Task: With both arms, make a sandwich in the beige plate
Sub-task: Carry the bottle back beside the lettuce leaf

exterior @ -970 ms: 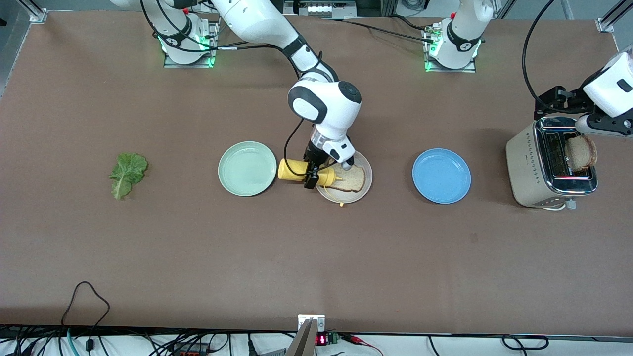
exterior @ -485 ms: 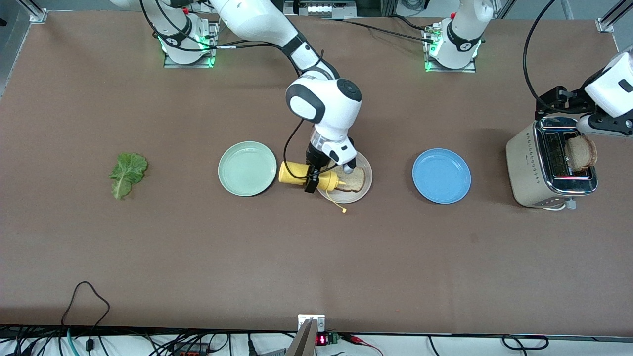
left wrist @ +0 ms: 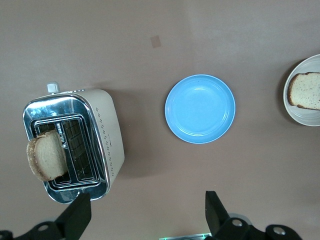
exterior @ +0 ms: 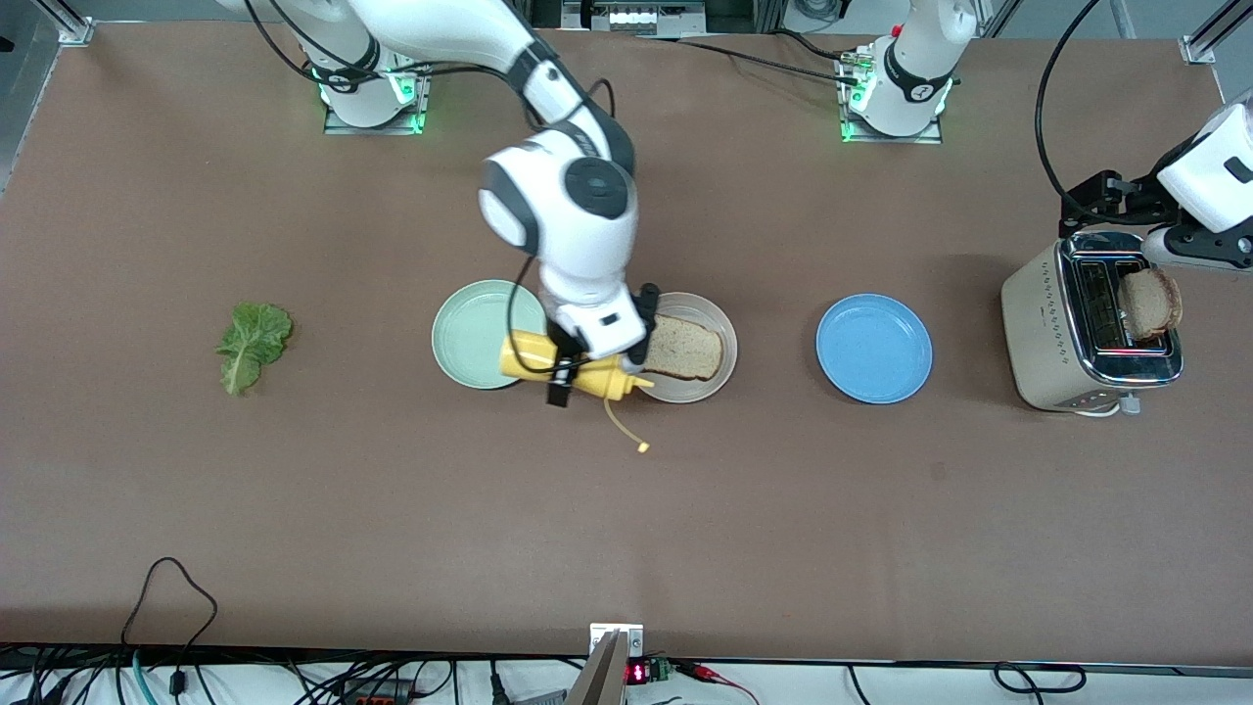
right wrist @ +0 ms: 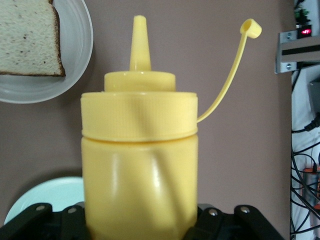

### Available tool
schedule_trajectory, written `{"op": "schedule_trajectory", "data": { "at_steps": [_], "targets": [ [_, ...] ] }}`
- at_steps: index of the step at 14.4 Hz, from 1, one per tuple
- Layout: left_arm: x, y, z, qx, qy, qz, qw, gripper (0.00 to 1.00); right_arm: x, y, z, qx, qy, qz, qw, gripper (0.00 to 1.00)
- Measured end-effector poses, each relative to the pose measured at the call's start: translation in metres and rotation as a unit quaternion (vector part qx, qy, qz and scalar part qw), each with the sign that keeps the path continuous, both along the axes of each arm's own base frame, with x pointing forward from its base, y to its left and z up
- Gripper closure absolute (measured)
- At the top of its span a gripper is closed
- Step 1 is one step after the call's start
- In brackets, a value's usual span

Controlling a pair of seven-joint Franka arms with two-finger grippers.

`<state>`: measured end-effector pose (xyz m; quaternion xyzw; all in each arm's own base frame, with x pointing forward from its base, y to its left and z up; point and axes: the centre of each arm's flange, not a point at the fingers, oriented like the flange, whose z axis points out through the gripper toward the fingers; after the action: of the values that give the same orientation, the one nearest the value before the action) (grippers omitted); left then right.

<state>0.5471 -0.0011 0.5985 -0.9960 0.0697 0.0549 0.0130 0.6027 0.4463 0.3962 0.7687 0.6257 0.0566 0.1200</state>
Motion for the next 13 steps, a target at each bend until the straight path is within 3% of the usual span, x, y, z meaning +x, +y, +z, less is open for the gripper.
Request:
{"op": "schedule_trajectory", "data": {
  "at_steps": [4, 7, 10, 13],
  "targets": [
    [0.000, 0.000, 0.000, 0.000, 0.000, 0.000, 1.000, 0.00, 0.027, -0.079, 0.065, 0.067, 0.057, -0.005, 0.996, 0.60],
    [0.000, 0.000, 0.000, 0.000, 0.000, 0.000, 1.000, 0.00, 0.045, -0.138, 0.092, 0.128, 0.083, 0.007, 0.988, 0.60],
    [0.000, 0.001, 0.000, 0.000, 0.000, 0.001, 1.000, 0.00, 0.062, -0.207, 0.100, 0.206, 0.107, 0.030, 0.972, 0.60],
    [0.000, 0.001, 0.000, 0.000, 0.000, 0.002, 1.000, 0.00, 0.075, -0.274, 0.094, 0.282, 0.126, 0.050, 0.950, 0.59]
  ]
}}
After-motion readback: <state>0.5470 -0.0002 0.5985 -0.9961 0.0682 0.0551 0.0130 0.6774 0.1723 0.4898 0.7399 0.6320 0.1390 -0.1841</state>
